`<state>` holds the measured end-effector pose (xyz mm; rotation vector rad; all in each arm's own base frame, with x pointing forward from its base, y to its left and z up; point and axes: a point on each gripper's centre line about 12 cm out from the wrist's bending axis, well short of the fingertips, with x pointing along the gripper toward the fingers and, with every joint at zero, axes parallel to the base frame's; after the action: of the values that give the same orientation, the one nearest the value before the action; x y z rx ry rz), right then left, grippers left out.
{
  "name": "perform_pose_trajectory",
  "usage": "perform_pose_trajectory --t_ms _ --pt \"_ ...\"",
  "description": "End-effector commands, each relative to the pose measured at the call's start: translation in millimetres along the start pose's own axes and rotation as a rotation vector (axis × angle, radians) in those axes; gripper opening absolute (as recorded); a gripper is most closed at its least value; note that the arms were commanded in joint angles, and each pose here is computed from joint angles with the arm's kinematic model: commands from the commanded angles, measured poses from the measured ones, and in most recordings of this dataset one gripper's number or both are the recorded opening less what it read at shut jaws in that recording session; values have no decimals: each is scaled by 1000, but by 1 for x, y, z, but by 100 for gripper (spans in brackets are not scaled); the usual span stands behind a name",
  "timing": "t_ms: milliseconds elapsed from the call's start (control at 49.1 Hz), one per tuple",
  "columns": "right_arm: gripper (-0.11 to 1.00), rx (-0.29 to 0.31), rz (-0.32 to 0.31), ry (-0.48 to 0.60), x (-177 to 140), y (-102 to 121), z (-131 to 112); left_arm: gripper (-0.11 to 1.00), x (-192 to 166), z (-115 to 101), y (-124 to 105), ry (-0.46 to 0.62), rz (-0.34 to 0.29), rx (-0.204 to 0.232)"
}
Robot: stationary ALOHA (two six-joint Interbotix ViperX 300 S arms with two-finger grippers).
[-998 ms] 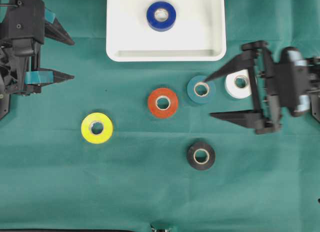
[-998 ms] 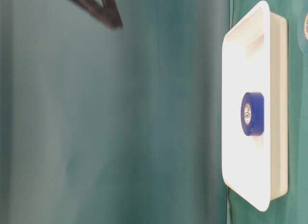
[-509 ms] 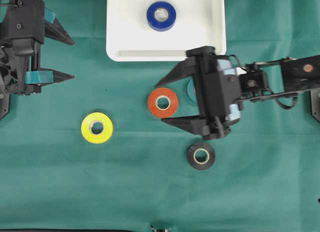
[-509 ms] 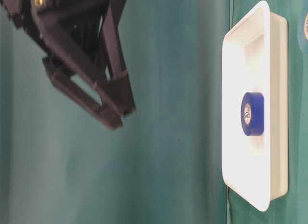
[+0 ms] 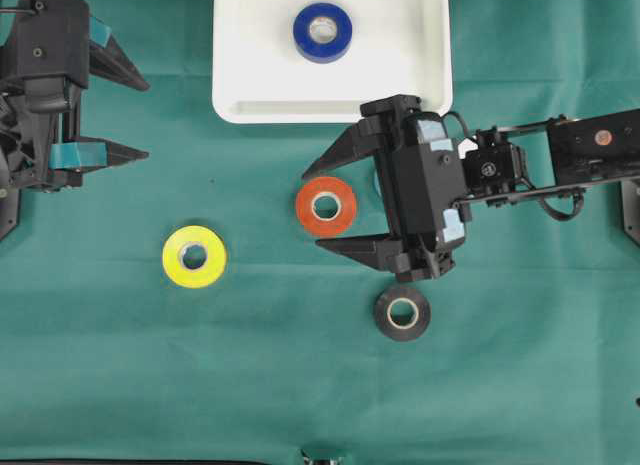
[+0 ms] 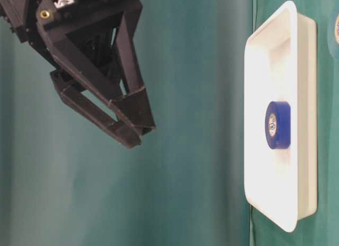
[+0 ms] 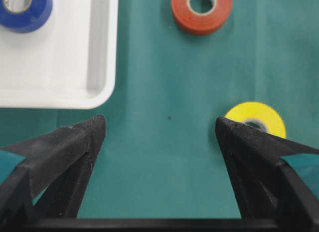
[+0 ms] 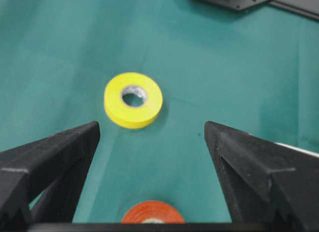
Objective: Pick up the tape from a random location and place it into the white case.
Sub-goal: 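Position the right gripper over the red tape roll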
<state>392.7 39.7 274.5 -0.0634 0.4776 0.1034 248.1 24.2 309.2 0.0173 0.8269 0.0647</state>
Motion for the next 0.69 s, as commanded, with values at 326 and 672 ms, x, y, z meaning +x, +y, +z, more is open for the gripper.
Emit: perform_pose_trajectory --t_ms 326,672 --pt "92 69 -11 153 -1 -2 6 98 -5 7 0 -28 -2 0" --pt "92 86 -26 414 15 -3 1 98 -5 7 2 -29 6 -11"
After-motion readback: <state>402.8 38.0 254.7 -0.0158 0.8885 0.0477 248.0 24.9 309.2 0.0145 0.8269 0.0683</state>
